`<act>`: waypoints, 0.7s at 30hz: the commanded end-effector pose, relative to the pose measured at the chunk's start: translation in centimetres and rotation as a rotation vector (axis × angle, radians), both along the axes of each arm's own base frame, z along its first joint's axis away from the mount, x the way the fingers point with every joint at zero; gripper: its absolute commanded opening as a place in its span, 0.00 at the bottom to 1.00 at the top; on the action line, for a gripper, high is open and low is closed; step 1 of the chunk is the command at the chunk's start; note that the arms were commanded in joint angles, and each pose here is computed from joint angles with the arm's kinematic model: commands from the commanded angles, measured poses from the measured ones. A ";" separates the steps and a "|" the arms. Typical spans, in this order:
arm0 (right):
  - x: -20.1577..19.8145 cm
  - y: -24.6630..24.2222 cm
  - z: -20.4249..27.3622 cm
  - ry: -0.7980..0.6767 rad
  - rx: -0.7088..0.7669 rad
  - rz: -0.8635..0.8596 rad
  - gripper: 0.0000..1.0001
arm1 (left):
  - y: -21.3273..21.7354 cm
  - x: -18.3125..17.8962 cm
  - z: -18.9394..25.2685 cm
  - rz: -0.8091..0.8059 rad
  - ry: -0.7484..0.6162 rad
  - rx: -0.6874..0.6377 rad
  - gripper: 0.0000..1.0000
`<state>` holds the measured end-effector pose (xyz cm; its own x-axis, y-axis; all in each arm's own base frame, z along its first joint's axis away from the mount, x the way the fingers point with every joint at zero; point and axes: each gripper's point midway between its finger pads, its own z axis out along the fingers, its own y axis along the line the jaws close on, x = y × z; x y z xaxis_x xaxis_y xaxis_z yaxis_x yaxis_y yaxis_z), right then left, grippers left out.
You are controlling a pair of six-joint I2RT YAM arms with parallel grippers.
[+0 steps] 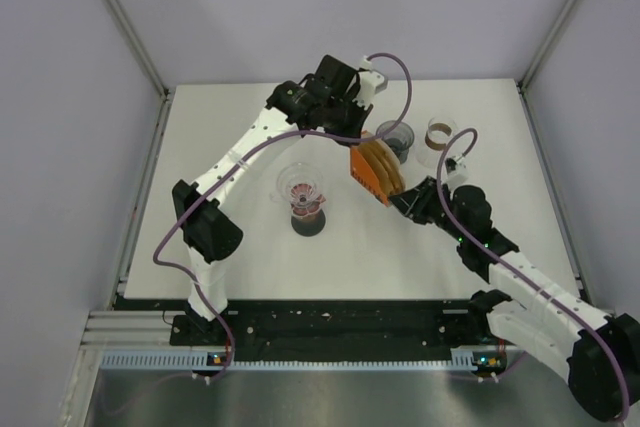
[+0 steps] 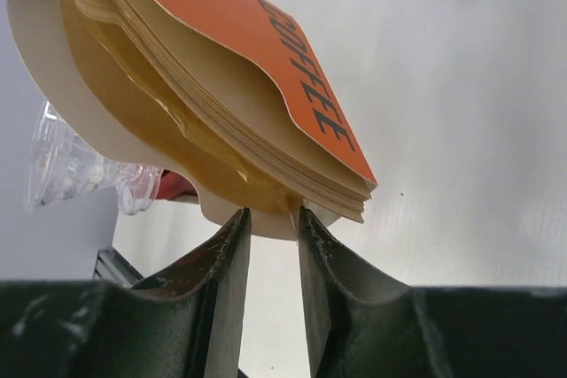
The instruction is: Place the coffee filter in the dripper
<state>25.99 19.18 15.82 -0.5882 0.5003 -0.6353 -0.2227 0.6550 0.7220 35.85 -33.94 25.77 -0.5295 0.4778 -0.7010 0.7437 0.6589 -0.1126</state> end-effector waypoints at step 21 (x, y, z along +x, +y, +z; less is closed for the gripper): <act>2.0 0.5 2.9 -0.068 0.196 -0.047 0.23 | -0.2 -0.4 3.4 -0.015 -0.067 -0.081 0.00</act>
